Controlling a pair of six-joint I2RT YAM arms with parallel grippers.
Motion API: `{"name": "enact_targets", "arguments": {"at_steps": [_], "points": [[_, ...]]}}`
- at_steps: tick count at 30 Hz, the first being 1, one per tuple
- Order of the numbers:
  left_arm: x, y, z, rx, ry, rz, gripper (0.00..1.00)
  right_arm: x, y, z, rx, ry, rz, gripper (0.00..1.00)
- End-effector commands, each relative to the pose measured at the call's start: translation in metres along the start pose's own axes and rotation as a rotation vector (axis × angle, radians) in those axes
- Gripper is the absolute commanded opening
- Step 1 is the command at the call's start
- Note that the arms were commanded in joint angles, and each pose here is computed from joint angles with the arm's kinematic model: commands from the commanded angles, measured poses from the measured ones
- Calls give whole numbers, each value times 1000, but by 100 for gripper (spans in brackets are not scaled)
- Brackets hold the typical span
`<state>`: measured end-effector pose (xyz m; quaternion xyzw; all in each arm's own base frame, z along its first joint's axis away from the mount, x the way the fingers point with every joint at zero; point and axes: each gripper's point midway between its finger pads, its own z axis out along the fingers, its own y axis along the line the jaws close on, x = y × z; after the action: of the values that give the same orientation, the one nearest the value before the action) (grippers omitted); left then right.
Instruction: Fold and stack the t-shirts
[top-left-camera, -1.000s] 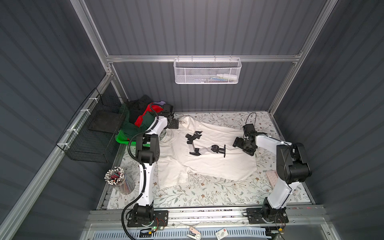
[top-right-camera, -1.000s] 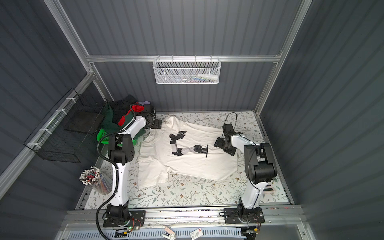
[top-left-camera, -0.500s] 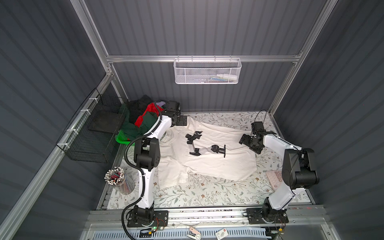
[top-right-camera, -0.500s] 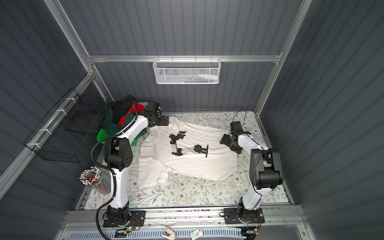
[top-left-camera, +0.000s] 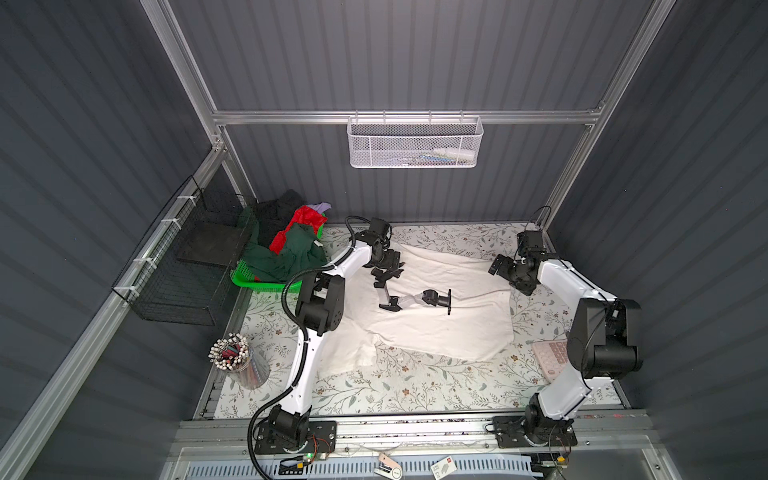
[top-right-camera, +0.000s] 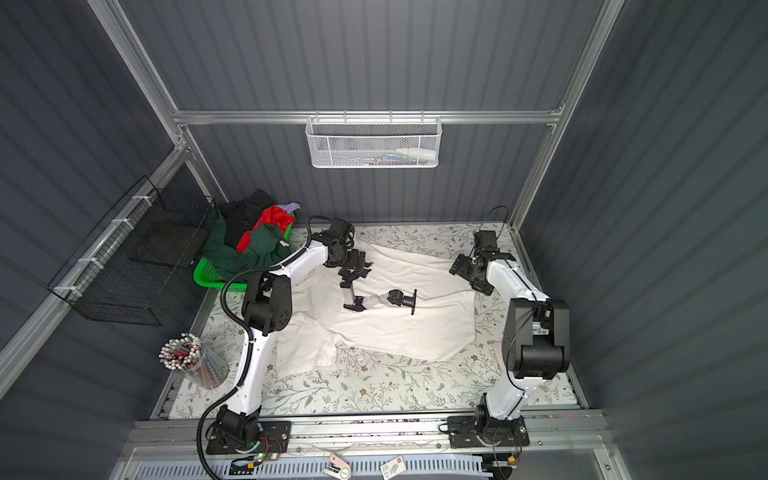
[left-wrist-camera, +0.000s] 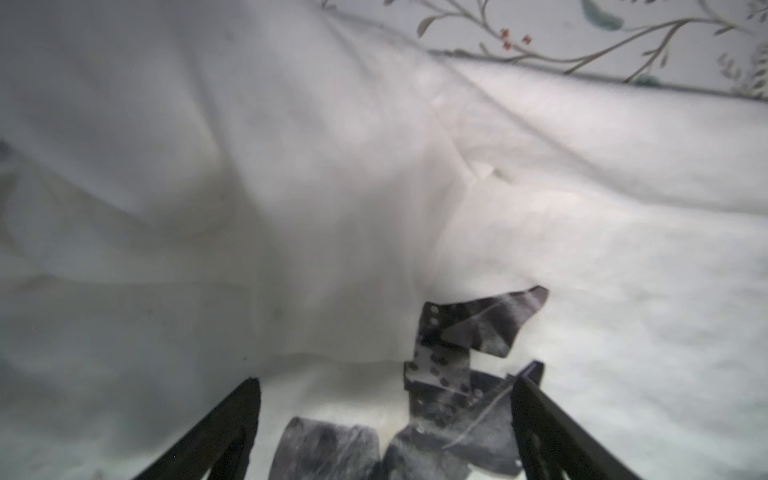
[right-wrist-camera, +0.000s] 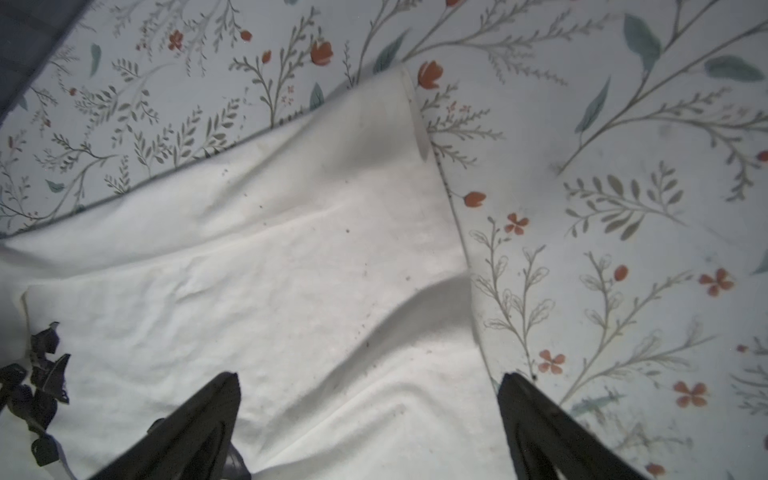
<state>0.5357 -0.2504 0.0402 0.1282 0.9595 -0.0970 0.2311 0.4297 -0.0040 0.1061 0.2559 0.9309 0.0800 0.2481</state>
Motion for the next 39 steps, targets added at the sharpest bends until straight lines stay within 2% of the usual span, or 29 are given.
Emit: {"name": "enact_targets", "arguments": {"at_steps": [1,9,14,18,25,27,30,35,37,39], "points": [[-7,6,-5,-19,-16,-17,94,0,4,-1,-9,16,-16,99],[-15,9,4,-39,-35,-10,90,-5,-1,5,-5,18,1,99],[-23,5,7,-20,-52,-19,89,-12,-9,13,17,16,-8,98],[-24,1,15,2,-47,-22,84,-19,-17,20,42,28,2,98],[-31,1,17,6,-58,-39,65,-27,-17,35,39,33,5,95],[-35,-1,12,11,-71,-37,59,-30,-11,39,14,40,0,91],[-43,-2,1,11,-95,-29,56,-34,-9,45,9,40,-2,85],[-52,-4,-10,16,-127,-10,26,-38,-1,53,-20,49,-15,73],[-53,-4,-8,15,-129,-7,26,-40,1,57,-26,53,-14,71],[-55,-4,-9,13,-129,1,22,-41,1,61,-22,59,-19,68]]}}
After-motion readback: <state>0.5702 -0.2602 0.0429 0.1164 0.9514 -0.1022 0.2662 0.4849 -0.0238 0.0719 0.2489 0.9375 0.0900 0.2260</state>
